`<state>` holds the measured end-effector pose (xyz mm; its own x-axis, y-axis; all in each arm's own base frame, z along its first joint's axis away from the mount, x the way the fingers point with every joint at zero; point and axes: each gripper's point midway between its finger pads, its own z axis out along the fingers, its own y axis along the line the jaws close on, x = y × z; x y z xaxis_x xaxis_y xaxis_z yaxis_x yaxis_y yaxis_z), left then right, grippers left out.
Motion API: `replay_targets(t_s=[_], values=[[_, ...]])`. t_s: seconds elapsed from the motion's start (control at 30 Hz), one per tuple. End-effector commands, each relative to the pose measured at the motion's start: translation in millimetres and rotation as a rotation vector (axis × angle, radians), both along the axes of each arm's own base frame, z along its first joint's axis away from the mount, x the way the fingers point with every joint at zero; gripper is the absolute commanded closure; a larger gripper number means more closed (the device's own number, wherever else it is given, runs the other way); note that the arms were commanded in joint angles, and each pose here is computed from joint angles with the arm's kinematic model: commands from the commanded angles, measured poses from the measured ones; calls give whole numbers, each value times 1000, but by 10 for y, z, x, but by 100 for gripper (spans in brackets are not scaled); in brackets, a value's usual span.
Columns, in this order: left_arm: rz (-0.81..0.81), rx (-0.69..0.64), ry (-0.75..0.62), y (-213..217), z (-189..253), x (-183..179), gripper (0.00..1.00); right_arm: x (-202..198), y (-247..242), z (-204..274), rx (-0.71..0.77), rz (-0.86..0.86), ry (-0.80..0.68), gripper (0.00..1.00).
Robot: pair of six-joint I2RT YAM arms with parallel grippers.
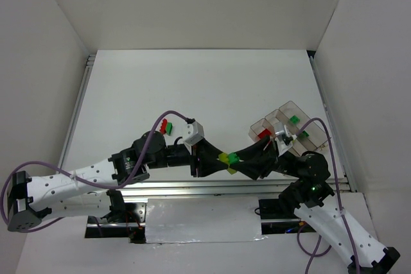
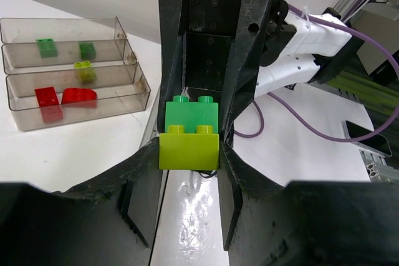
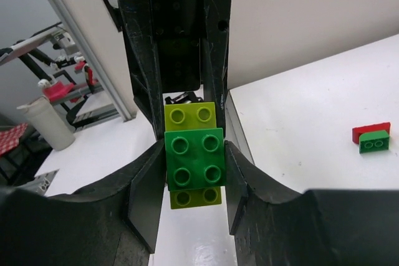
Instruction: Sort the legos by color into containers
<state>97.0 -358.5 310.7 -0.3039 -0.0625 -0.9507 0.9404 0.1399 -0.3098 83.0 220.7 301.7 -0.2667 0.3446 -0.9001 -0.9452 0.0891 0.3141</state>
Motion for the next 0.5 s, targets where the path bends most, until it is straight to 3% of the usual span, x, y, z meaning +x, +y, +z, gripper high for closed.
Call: replay_targets(t_s=[0.0,0.17,0.37,0.4,0.47], values=[[47,-42,-47,64,147,59,100,-44,-68,186,52,-25,-57,100],[208,-23,-58,281,81,277,100,5,-104,175,36,-71,-63,100],[246,-1,-48,383,-27,319,100,235,-160,179,18,-194,-12,100],[282,8,-35,408,-49,374,100,363,-198,149,-3,-265,10,100],[384,58,9,490,-135,522,100,951,-482,10,-63,-607,190,100]])
